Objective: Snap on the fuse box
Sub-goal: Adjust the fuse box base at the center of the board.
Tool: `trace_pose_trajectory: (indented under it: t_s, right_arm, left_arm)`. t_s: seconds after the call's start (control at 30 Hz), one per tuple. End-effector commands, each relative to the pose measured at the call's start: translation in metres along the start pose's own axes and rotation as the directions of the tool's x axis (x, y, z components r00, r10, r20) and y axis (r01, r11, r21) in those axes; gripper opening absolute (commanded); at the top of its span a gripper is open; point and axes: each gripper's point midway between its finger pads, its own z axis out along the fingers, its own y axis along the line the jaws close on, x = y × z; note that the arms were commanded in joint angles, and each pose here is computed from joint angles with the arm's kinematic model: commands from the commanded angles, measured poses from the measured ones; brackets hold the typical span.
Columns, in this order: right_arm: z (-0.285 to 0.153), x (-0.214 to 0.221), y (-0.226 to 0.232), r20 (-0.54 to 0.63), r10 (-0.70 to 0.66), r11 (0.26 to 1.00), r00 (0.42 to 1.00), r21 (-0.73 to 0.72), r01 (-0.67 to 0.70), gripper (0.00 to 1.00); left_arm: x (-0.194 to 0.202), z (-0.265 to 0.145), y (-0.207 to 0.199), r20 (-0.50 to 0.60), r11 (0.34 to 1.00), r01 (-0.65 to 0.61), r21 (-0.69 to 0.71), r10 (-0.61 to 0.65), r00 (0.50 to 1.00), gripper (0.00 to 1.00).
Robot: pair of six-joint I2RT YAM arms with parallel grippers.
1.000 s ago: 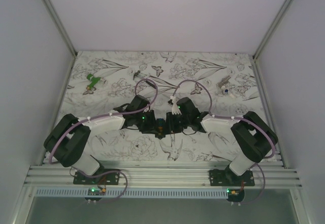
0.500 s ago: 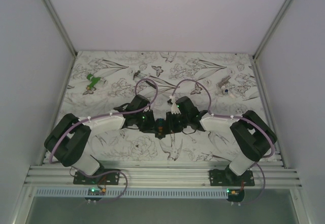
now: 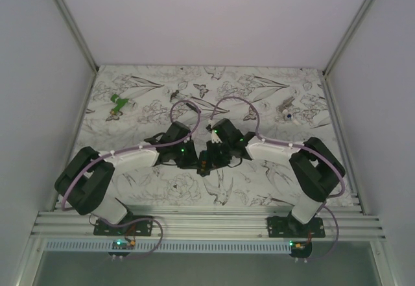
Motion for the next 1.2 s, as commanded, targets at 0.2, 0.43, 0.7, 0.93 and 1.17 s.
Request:
trace_pose_trajectory:
  t_s: [0.2,0.43,0.7,0.93,1.17]
  right_arm:
    - [0.016,0.013,-0.026,0.003,-0.108,0.981,0.994,0.162,0.106,0.19]
    - [-0.015,-0.004,0.004,0.105,-0.152,0.988,0.983,0.056,0.147,0.29]
    - [-0.035,-0.018,0.015,0.211,-0.059,0.993,0.976,-0.086,0.079,0.32]
    - [-0.017,-0.014,0.019,0.174,-0.017,0.988,0.985,-0.15,0.043,0.32]
    - [-0.007,-0.002,0.003,0.124,0.001,0.996,0.992,-0.093,0.01,0.32]
  left_arm:
    - [0.027,0.005,0.004,-0.01,1.0,0.031,-0.003,-0.031,0.999,0.19]
    - [0.004,-0.019,-0.006,0.126,1.0,0.018,0.025,-0.021,0.992,0.28]
    - [0.003,-0.028,-0.003,0.147,1.0,0.011,0.015,-0.013,0.989,0.33]
    - [0.011,-0.017,-0.007,0.071,1.0,0.005,0.021,-0.007,0.997,0.32]
    - [0.015,-0.012,-0.008,0.035,1.0,0.002,0.023,-0.003,0.999,0.31]
